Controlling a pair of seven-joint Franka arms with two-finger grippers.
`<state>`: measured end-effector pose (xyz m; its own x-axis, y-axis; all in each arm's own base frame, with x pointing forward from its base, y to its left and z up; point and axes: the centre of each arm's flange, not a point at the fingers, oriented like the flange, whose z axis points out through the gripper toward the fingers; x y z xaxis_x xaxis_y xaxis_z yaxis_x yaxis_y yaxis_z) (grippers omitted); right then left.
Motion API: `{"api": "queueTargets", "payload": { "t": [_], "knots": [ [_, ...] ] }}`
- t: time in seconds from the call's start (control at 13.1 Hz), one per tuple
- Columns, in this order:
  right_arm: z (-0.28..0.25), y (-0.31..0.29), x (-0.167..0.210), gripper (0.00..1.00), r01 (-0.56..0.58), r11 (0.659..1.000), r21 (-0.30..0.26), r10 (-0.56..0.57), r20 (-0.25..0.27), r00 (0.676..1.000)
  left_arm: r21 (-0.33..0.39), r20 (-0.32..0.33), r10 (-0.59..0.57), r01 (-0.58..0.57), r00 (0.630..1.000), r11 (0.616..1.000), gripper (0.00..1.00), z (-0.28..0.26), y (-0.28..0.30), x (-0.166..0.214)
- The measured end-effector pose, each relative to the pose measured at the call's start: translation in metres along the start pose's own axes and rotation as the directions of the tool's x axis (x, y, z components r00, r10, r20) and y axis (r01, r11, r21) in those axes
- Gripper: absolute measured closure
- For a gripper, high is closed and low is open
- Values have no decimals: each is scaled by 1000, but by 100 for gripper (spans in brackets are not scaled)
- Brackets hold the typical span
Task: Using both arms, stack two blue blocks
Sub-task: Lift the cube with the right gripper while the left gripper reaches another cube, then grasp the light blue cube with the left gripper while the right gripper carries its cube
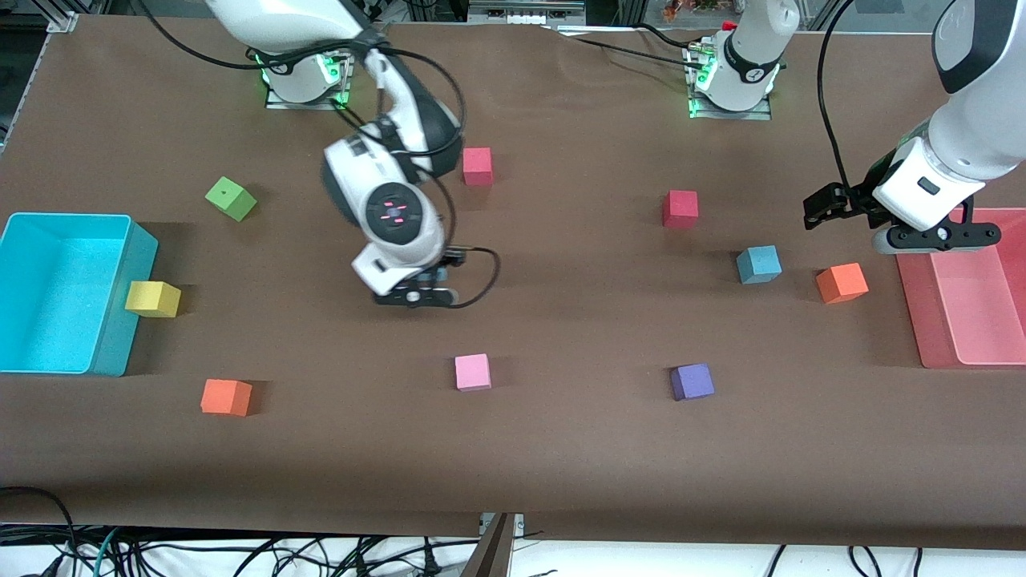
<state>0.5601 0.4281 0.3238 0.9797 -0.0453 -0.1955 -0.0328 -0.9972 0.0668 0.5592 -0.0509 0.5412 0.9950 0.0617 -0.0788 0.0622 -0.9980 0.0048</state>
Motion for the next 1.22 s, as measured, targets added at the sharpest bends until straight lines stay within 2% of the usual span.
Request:
{"api": "queueTargets", "payload": {
  "t": [0.23,0.38,0.76,1.22],
  "knots": [
    [40,-74,-27,46,-17,1000,5,17,-16,1000,6,43,-7,7,999,1000,0,22,-4,-1],
    [67,-99,-35,46,-9,1000,12,10,-29,1000,9,54,-9,9,998,1000,0,49,-4,3],
    [95,-117,-36,46,5,999,44,-3,-52,999,4,18,-30,30,999,1000,0,129,-16,5],
    [121,-134,-48,46,28,998,47,-26,-54,998,4,19,-43,43,999,999,0,221,-35,-25]
  ]
}}
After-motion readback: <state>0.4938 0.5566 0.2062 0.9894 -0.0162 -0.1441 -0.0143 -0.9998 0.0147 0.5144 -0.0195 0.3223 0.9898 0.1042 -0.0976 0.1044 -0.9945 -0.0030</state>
